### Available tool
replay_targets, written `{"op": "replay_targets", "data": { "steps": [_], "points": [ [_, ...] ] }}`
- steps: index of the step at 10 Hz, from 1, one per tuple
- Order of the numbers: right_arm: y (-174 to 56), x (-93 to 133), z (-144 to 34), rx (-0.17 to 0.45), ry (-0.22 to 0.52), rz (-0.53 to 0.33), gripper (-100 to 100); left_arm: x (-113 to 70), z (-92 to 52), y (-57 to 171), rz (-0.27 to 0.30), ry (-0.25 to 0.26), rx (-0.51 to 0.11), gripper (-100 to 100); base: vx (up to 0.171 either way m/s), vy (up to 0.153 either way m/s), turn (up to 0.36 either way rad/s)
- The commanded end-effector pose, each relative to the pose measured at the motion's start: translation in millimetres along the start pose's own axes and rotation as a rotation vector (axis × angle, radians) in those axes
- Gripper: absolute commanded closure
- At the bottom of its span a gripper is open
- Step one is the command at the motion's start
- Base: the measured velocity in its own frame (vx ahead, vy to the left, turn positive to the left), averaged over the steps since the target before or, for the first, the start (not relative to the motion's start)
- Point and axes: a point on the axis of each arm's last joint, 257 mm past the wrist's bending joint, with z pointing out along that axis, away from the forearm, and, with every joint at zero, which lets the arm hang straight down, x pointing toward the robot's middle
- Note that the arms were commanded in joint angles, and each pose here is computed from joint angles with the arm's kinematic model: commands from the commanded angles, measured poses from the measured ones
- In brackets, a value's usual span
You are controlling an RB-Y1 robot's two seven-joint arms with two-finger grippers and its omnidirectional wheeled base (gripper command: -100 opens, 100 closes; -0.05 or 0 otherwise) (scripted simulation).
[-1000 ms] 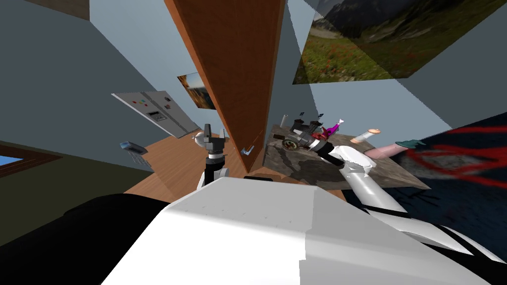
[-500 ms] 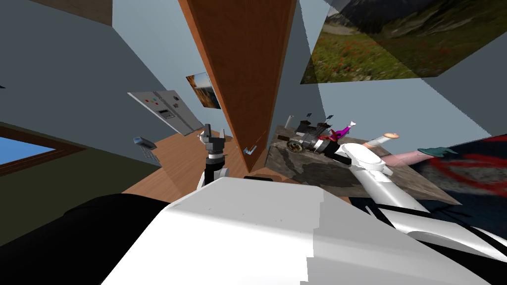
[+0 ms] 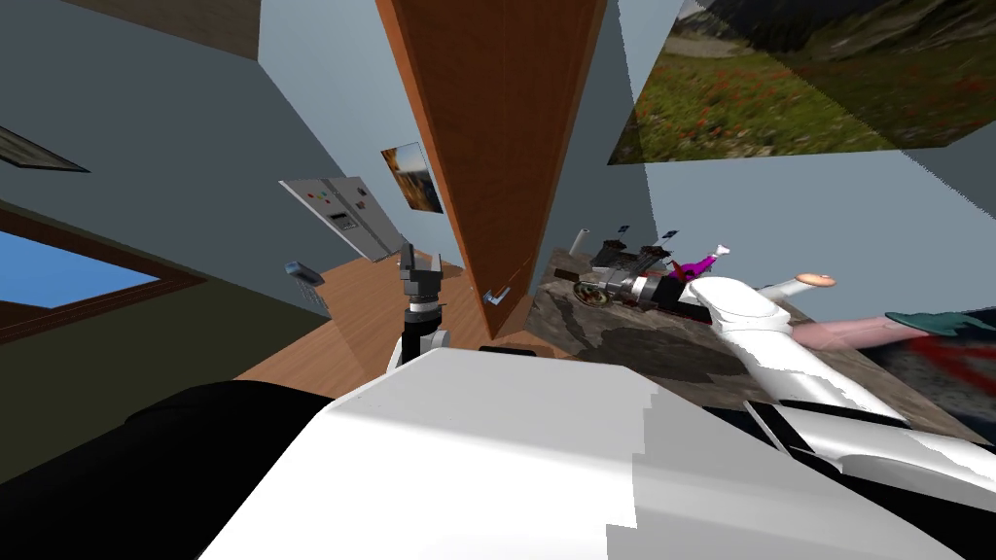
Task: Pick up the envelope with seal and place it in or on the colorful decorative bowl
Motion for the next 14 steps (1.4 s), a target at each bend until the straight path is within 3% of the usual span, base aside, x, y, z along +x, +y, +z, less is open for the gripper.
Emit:
{"op": "replay_targets", "data": {
  "steps": [1, 2, 3, 4, 5, 6, 7, 8, 9, 10, 12, 14],
  "points": [
    [-5, 22, -9.8, -0.002, 0.069, -0.022, -100, 0.0, 0.0, 0, 0.000, 0.000, 0.000, 0, 0.031, 0.018, 0.069],
    [-13, 44, -27.0, -0.011, 0.145, -0.039, -100, 0.0, 0.0, 0, 0.000, 0.000, 0.000, 0, 0.045, 0.023, 0.135],
    [-14, 50, -27.8, -0.011, 0.167, -0.051, -100, 0.0, 0.0, 0, 0.000, 0.000, 0.000, 0, 0.040, 0.015, 0.059],
    [-19, 70, -46.1, -0.026, 0.242, -0.070, -100, 0.0, 0.0, 0, 0.000, 0.000, 0.000, 0, 0.051, 0.022, 0.114],
    [-21, 77, -48.8, -0.023, 0.264, -0.072, -100, 0.0, 0.0, 0, 0.000, 0.000, 0.000, 0, 0.040, 0.010, 0.069],
    [-25, 98, -69.8, -0.039, 0.339, -0.082, -100, 0.0, 0.0, 0, 0.000, 0.000, 0.000, 0, 0.043, 0.017, 0.118],
    [-26, 104, -72.3, -0.038, 0.359, -0.086, -100, 0.0, 0.0, 0, 0.000, 0.000, 0.000, 0, 0.037, 0.009, 0.056],
    [-28, 125, -96.0, -0.055, 0.433, -0.085, -100, 0.0, 0.0, 0, 0.000, 0.000, 0.000, 0, 0.051, 0.006, 0.124],
    [-29, 129, -98.0, -0.057, 0.451, -0.092, -100, 0.0, 0.0, 0, 0.000, 0.000, 0.000, 0, 0.051, -0.001, 0.060],
    [-28, 142, -118.2, -0.085, 0.516, -0.108, -100, -0.1, 0.0, 0, 0.000, 0.000, 0.000, 0, 0.060, 0.006, 0.112],
    [-29, 152, -125.0, -0.078, 0.539, -0.092, -100, -0.1, 0.0, 0, 0.000, 0.000, 0.000, 0, 0.033, 0.002, 0.020],
    [-24, 189, -178.0, -0.124, 0.683, -0.070, -100, 0.0, 0.0, 0, 0.000, 0.000, 0.000, 0, 0.064, 0.005, 0.124]
  ]
}}
